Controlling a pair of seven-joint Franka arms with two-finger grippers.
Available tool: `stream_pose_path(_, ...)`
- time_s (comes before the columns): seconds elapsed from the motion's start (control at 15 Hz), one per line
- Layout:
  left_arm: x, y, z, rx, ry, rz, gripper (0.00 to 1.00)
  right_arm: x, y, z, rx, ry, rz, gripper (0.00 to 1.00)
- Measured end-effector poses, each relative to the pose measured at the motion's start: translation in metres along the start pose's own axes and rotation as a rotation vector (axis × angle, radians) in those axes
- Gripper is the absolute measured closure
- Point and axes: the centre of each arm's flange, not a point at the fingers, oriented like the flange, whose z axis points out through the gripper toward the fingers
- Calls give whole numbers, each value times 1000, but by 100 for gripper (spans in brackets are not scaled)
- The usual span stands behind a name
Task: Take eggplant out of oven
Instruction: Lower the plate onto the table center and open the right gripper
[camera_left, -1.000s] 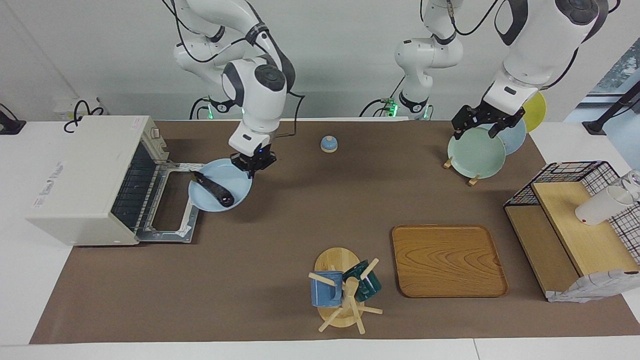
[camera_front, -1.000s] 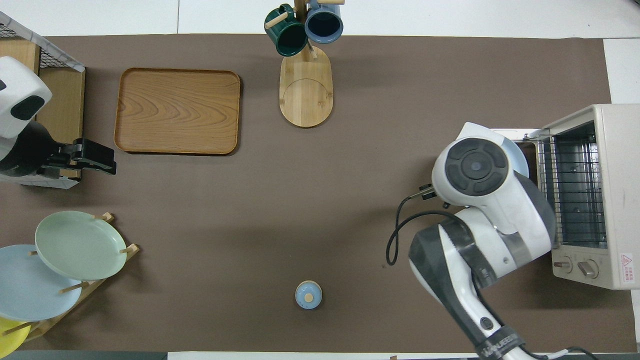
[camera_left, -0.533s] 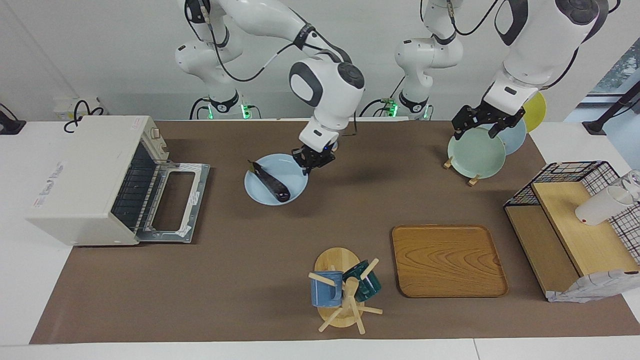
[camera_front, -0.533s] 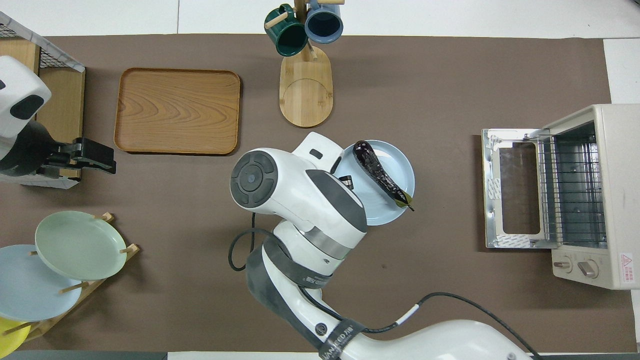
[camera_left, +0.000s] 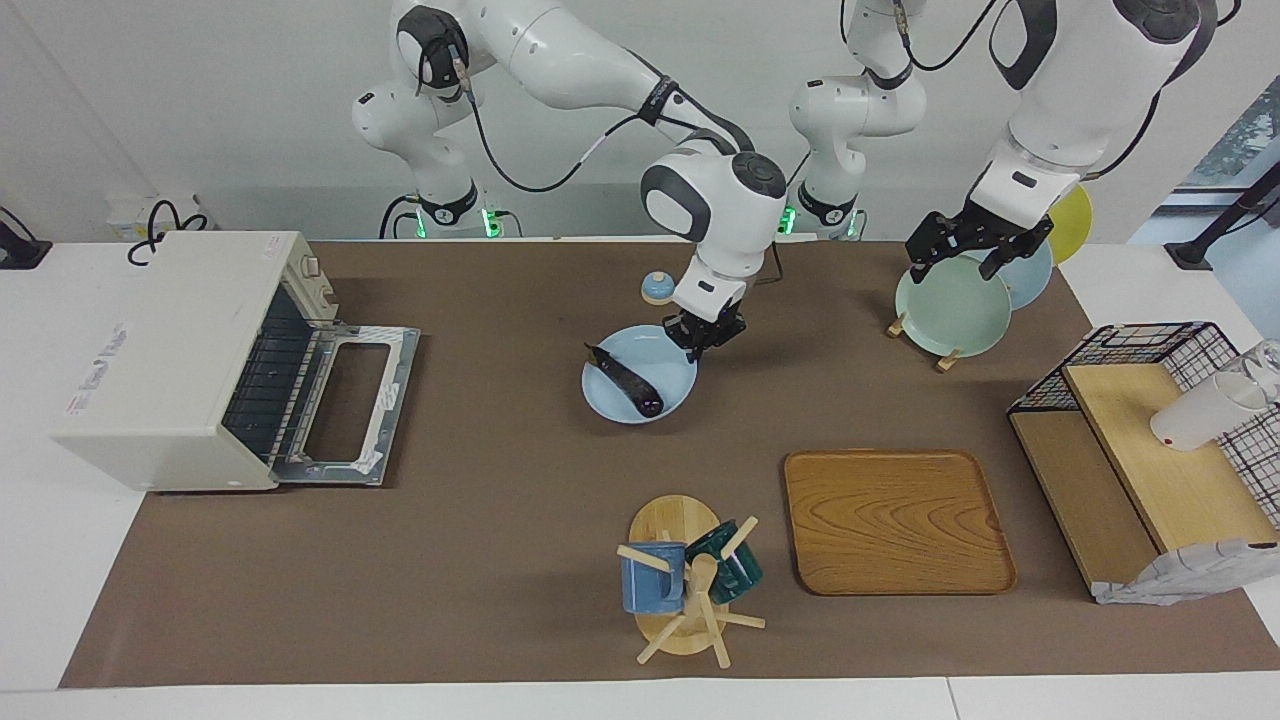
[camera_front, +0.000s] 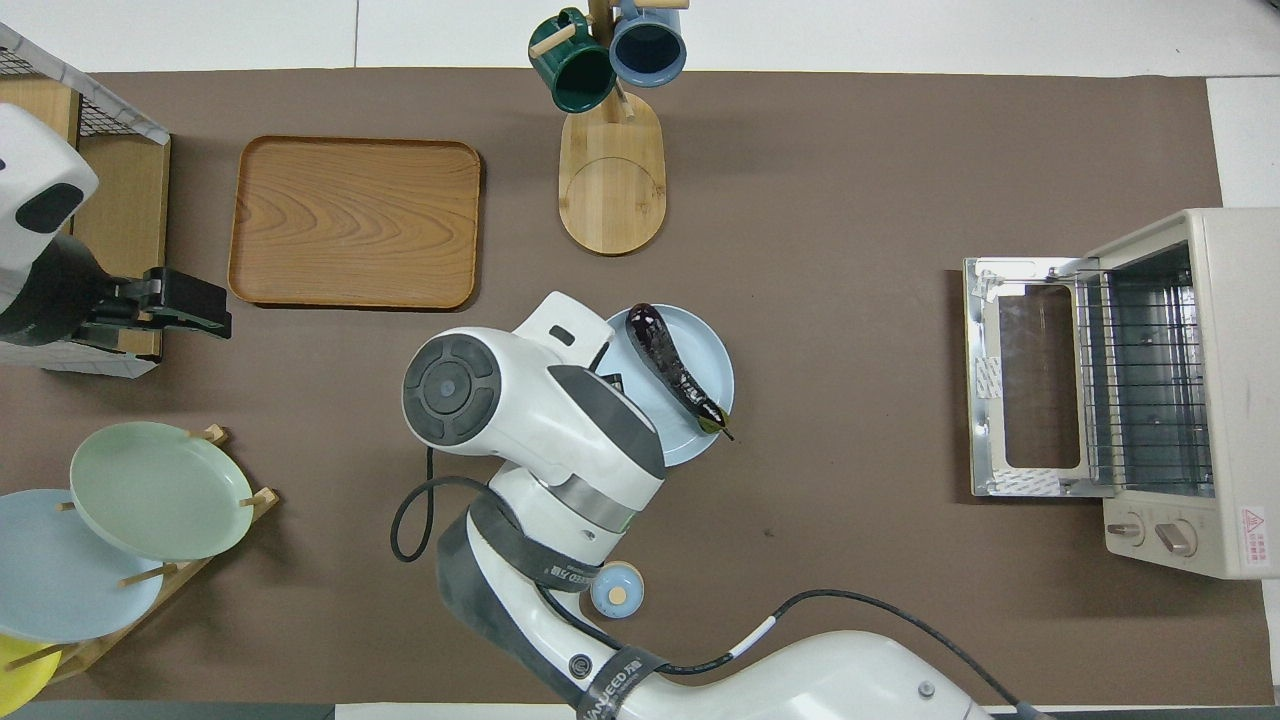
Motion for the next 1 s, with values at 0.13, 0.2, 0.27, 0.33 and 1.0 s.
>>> stream_pose_path(0.13,1,0,0,-1,6,0,0,-2,-8,12,8,5,-11,98)
stream_pose_path(0.2,1,0,-1,-1,8,0,0,-1,-9,15,9,5,-11,98)
stream_pose_path(0.27,1,0,-1,-1,9,0,0,-1,-8,16,8,5,-10,97)
stream_pose_path(0.33,1,0,-1,-1,10,-1,0,0,-8,15,7,6,-10,92)
stream_pose_path(1.0,3,-9,-2,-5,18,-44,0,36,108,-47,-118,-14,123,74)
